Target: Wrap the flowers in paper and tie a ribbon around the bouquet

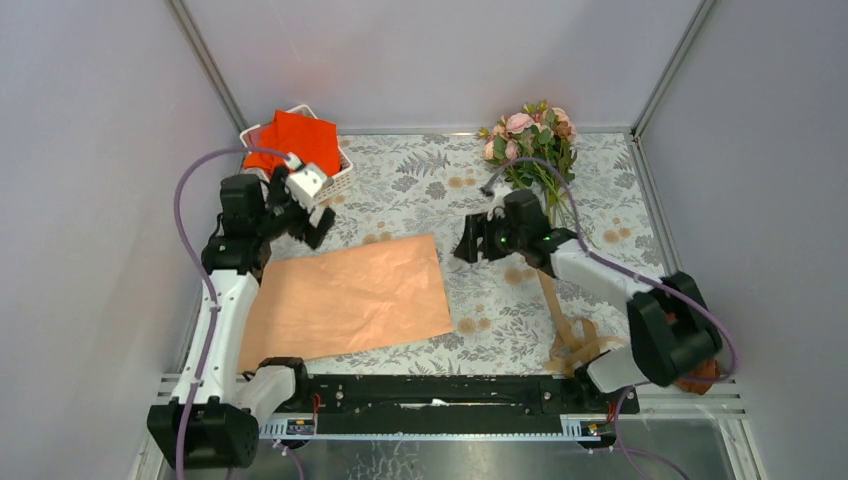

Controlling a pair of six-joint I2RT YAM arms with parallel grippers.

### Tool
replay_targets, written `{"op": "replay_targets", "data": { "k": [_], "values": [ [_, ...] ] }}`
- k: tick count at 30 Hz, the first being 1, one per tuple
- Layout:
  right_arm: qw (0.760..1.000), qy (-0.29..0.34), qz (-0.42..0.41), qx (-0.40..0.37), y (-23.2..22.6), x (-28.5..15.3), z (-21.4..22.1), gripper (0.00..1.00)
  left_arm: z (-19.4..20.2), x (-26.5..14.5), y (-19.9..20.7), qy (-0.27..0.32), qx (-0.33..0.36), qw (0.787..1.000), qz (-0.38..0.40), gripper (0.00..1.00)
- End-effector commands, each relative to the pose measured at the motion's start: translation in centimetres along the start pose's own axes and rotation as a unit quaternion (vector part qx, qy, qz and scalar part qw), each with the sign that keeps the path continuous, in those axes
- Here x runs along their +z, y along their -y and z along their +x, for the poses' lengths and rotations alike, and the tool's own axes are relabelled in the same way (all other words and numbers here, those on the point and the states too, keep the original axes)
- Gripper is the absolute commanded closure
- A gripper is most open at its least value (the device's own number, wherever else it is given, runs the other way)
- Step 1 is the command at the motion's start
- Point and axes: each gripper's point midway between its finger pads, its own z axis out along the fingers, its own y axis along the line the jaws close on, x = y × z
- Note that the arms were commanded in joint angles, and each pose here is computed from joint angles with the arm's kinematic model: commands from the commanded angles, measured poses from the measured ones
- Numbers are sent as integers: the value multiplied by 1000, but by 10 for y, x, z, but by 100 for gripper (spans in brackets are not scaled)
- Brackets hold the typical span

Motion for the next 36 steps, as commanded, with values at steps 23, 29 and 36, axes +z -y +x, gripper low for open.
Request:
{"op": "replay_targets", "data": {
  "k": [23,29,36],
  "values": [
    [963,-180,-175,97,-82,83,73,70,160,-32,168,-239,-39,937,251,14],
    [947,-173,-242,126,-112,76,56,100,152,-26,187,-231,-10,933,275,13],
    [960,-110,-225,127,-120,60,-9,100,124,-18,201,-232,41,920,315,12]
  ]
}}
